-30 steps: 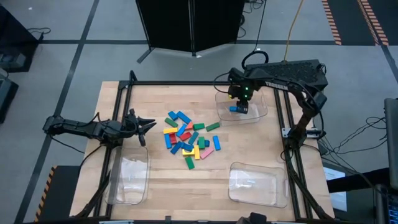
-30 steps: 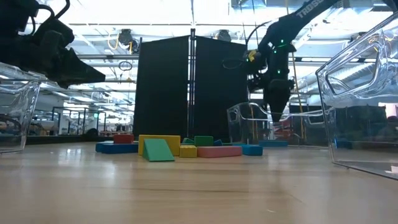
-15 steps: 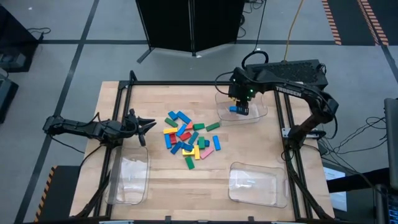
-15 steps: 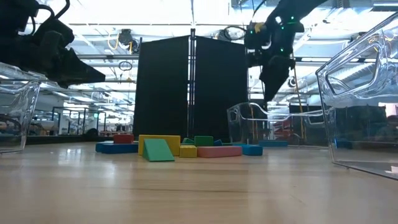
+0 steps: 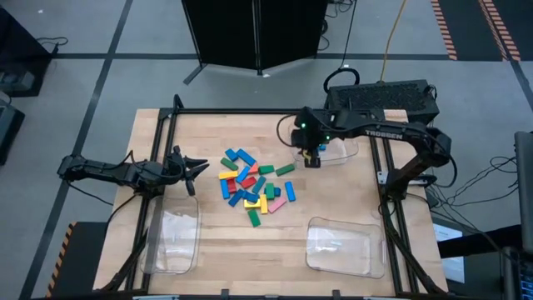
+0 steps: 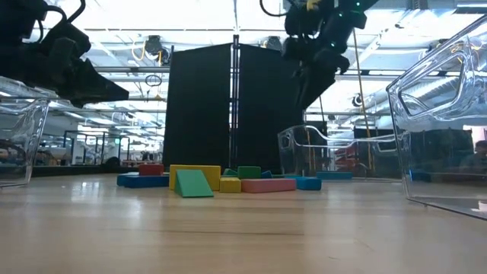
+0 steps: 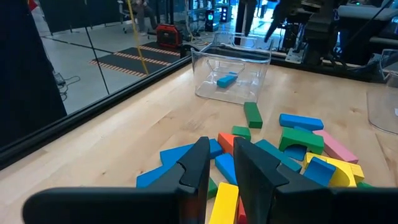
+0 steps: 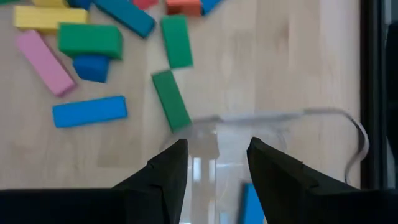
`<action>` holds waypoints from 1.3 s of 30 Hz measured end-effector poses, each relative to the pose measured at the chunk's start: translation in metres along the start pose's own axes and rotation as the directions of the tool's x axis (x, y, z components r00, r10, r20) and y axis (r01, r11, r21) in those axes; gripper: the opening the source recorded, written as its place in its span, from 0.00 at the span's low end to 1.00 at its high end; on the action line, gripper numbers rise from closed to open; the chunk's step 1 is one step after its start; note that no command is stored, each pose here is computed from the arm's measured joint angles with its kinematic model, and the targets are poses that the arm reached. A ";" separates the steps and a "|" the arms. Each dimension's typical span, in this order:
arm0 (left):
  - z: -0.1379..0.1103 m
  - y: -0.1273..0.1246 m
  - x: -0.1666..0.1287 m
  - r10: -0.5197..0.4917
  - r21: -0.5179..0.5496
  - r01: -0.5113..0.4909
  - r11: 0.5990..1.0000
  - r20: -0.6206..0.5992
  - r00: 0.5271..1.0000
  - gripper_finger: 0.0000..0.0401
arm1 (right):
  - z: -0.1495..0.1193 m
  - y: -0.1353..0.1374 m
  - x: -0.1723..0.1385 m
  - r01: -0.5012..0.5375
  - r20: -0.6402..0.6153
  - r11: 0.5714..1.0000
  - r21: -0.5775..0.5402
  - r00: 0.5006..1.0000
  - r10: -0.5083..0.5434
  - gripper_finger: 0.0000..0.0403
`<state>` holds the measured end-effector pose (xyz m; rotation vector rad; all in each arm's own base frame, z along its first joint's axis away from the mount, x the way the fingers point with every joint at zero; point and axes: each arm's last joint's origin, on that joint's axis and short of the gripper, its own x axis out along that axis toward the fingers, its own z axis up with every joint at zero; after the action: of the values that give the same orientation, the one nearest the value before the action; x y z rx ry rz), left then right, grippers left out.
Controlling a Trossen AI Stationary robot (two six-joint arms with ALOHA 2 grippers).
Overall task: Sort blocks by size
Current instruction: Put the green rectangle block into the top transparent bin
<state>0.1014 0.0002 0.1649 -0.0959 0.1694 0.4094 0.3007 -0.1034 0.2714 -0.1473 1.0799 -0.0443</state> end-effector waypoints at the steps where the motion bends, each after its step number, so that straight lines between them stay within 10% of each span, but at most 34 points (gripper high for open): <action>1: 0.000 0.000 0.000 0.000 0.000 0.000 1.000 0.000 1.000 0.19 | 0.003 0.003 0.000 0.000 0.015 1.000 -0.011 1.000 0.000 0.40; 39: 0.002 0.000 0.000 0.010 0.035 -0.011 0.999 0.023 1.000 0.19 | 0.042 0.038 0.137 -0.144 -0.294 0.977 -0.155 0.951 0.093 0.40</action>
<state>0.1018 0.0005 0.1671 -0.0560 0.1550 0.4178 0.4007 -0.0764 0.1657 -0.2387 1.3797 0.1429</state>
